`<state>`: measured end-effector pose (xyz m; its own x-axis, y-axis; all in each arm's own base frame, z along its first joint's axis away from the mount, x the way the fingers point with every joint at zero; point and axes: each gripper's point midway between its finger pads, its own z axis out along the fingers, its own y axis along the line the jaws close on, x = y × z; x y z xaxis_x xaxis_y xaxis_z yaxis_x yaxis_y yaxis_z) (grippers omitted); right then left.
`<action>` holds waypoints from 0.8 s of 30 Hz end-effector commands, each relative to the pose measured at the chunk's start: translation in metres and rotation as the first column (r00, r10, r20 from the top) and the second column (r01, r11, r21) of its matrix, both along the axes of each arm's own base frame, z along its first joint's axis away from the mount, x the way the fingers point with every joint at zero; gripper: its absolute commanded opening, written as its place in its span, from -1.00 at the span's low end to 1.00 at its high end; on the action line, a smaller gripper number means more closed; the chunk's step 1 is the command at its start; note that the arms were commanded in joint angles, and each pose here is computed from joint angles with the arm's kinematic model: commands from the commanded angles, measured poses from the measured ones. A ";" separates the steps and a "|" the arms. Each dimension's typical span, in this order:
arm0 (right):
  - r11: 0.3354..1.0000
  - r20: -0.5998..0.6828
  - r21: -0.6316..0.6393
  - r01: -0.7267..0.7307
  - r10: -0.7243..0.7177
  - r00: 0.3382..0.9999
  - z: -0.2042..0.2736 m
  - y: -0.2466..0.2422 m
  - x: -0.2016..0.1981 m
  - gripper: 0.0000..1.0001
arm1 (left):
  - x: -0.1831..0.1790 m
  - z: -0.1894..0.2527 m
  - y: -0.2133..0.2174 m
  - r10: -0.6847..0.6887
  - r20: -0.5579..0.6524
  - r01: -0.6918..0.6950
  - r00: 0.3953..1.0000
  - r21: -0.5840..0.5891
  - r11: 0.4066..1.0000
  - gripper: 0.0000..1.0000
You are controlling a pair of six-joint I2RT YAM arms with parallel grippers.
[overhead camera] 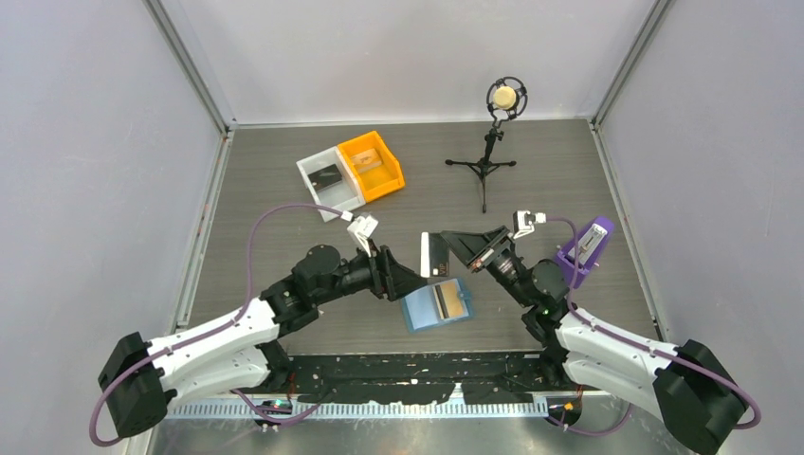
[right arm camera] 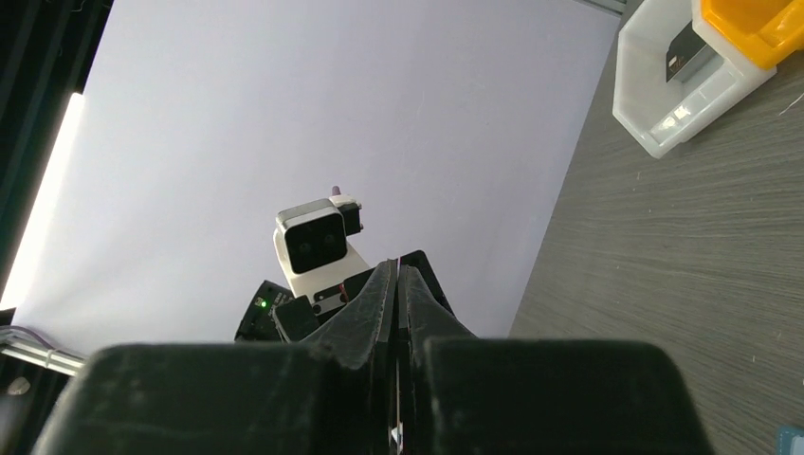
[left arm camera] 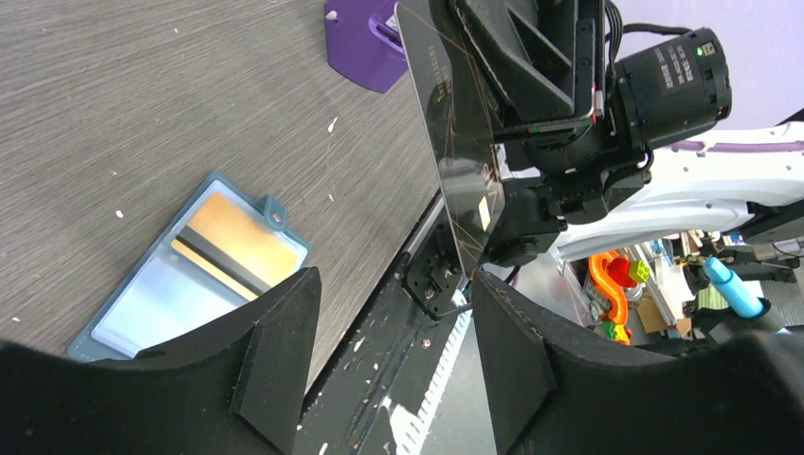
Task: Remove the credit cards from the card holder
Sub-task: Place the credit card in the storage box.
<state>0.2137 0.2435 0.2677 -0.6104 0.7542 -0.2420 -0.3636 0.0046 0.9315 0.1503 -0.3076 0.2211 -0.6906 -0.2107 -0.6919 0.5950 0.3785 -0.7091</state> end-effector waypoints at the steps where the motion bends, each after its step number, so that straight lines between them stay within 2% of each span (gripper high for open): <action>1: 0.997 0.016 0.078 0.011 -0.013 1.000 0.013 -0.004 -0.001 -0.89 | 0.012 0.042 -0.012 0.023 0.057 -0.015 0.998 -0.134 0.991 0.22; 4: 0.997 0.010 0.072 0.008 -0.009 1.000 0.009 -0.005 -0.003 -0.89 | 0.012 0.045 -0.018 0.007 0.053 0.001 0.999 -0.153 0.988 0.03; 6: 0.998 0.005 0.063 0.007 -0.007 1.000 0.005 -0.004 -0.004 -0.89 | 0.012 0.047 -0.020 -0.003 0.051 0.012 0.999 -0.160 0.987 -0.17; 10: 0.999 0.016 0.040 0.002 -0.003 1.000 0.000 -0.005 -0.007 -0.89 | 0.013 0.045 -0.020 -0.001 0.045 0.008 0.999 -0.154 0.988 -0.73; 13: 0.999 0.040 0.004 -0.038 0.038 0.998 -0.006 -0.001 -0.015 -0.88 | 0.013 0.042 -0.016 0.004 0.048 0.003 0.999 -0.142 0.990 -1.00; 24: 0.965 0.155 -0.173 -0.196 0.223 0.962 -0.027 0.005 -0.051 -0.85 | 0.009 0.018 0.018 -0.011 0.043 0.014 0.999 -0.075 0.997 -1.00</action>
<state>0.1904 0.2384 0.2499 -0.6414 0.6911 -0.3332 -0.4378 0.0271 0.8987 0.1476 -0.3027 0.2248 -0.7307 -0.2091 -0.6499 0.5819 0.3071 -0.7530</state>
